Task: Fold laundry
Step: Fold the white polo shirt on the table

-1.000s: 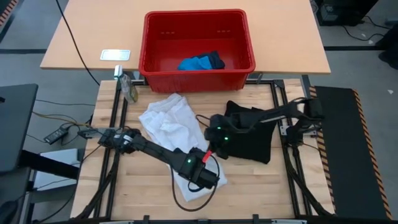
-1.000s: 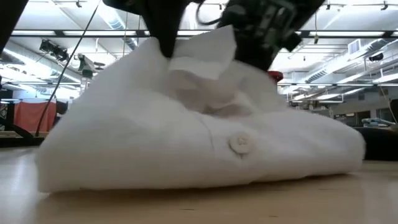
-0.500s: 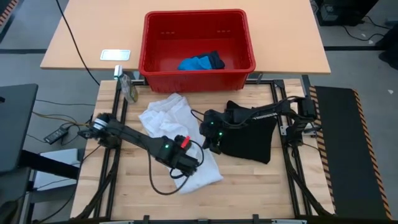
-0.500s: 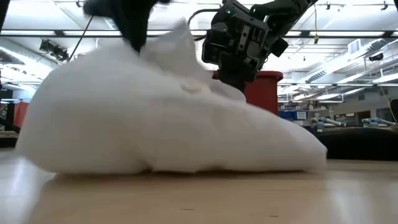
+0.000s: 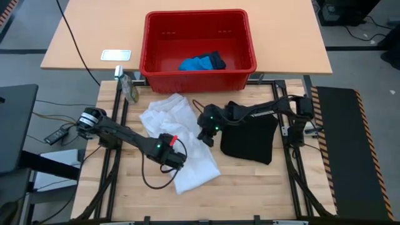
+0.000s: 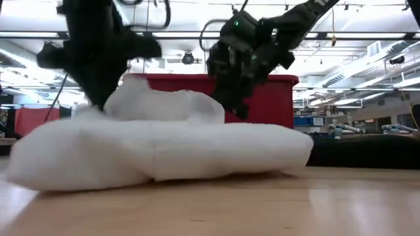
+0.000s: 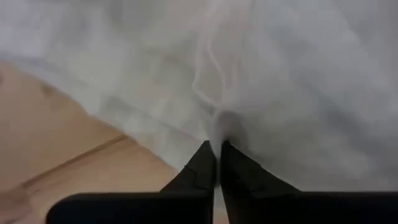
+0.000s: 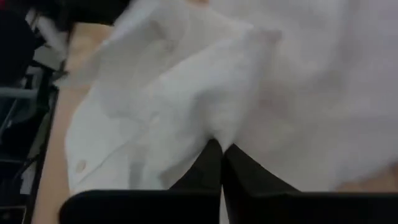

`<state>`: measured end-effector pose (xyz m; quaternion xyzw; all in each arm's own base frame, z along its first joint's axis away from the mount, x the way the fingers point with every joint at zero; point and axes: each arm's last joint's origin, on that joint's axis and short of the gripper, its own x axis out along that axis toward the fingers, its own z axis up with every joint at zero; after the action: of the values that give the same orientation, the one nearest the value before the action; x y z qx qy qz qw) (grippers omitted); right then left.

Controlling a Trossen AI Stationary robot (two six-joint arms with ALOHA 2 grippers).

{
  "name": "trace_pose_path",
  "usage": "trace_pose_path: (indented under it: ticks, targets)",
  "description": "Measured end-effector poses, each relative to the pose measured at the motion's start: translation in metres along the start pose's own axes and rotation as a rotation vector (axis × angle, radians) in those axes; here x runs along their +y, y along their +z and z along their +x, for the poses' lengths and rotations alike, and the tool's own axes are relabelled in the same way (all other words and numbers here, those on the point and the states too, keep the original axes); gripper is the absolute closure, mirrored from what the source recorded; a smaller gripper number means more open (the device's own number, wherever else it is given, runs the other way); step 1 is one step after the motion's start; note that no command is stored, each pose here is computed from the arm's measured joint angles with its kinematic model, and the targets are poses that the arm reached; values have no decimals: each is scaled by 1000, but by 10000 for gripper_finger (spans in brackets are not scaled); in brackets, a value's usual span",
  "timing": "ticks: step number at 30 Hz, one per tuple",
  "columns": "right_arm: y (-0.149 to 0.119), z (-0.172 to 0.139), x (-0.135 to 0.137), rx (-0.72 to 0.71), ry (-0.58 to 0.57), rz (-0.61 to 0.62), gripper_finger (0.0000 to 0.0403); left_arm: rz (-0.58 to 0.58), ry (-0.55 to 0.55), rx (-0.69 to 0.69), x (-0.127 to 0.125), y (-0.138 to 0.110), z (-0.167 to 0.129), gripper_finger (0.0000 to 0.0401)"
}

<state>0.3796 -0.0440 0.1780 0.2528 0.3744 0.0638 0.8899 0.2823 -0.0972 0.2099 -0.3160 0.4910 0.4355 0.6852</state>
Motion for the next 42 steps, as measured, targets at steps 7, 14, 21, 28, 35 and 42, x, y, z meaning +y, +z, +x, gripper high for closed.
trace_pose_path:
  ticks: [7,14,21,28,35,42]
  targets:
    - [2,-3,-13,-17,-76,122,263,-70,-35,17,-1,4,11,294]
    - [9,-15,-13,-91,-135,286,156,-96,51,-23,20,14,-7,199]
    - [-1,-12,7,-18,-121,268,159,-129,173,-58,36,-3,-17,160]
    - [-30,-4,24,168,-235,335,180,-252,-53,-44,17,-33,-25,159]
    - [-34,5,42,137,-212,292,195,-249,-261,-82,0,-56,-34,161]
    - [33,30,32,-314,201,103,199,-168,-221,-151,-4,-64,-22,174]
